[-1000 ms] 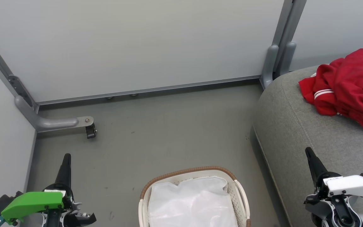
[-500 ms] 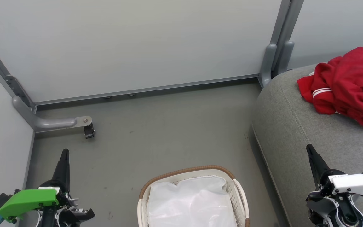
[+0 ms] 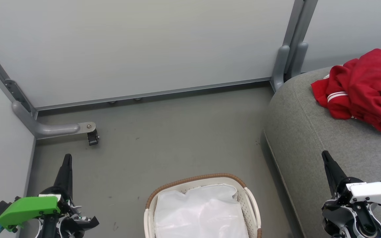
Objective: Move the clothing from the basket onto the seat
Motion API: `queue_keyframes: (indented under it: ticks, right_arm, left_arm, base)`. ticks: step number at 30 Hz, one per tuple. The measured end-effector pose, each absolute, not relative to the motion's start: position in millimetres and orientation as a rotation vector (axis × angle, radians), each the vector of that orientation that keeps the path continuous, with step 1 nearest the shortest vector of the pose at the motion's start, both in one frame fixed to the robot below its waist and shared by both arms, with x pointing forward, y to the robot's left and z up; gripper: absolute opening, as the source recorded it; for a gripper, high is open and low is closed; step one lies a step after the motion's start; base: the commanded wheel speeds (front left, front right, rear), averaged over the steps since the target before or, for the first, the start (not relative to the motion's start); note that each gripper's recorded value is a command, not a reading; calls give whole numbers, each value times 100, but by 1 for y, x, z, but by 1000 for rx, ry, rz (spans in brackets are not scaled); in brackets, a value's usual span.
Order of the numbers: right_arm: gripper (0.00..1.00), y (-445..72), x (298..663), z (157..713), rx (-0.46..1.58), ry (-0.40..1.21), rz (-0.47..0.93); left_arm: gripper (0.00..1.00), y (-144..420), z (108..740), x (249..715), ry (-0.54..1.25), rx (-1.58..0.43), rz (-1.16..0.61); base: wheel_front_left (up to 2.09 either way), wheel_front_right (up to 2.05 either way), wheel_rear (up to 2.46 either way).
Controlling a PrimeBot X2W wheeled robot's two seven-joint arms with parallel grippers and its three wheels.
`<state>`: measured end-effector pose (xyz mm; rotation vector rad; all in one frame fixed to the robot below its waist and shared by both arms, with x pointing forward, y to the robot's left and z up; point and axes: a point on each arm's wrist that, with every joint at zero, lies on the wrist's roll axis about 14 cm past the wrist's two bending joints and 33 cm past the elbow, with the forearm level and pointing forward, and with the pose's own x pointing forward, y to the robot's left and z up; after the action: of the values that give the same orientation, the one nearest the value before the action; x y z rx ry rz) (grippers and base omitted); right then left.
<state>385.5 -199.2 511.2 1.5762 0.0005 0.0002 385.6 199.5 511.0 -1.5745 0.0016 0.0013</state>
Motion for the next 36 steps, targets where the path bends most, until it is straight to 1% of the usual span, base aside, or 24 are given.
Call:
queue_keyframes:
  ticks: [36]
  right_arm:
    - [0, -199, 386, 511, 1576, 0, 0]
  left_arm:
    - [0, 200, 511, 386, 2, -1574, 1]
  base:
    - [0, 0, 0]
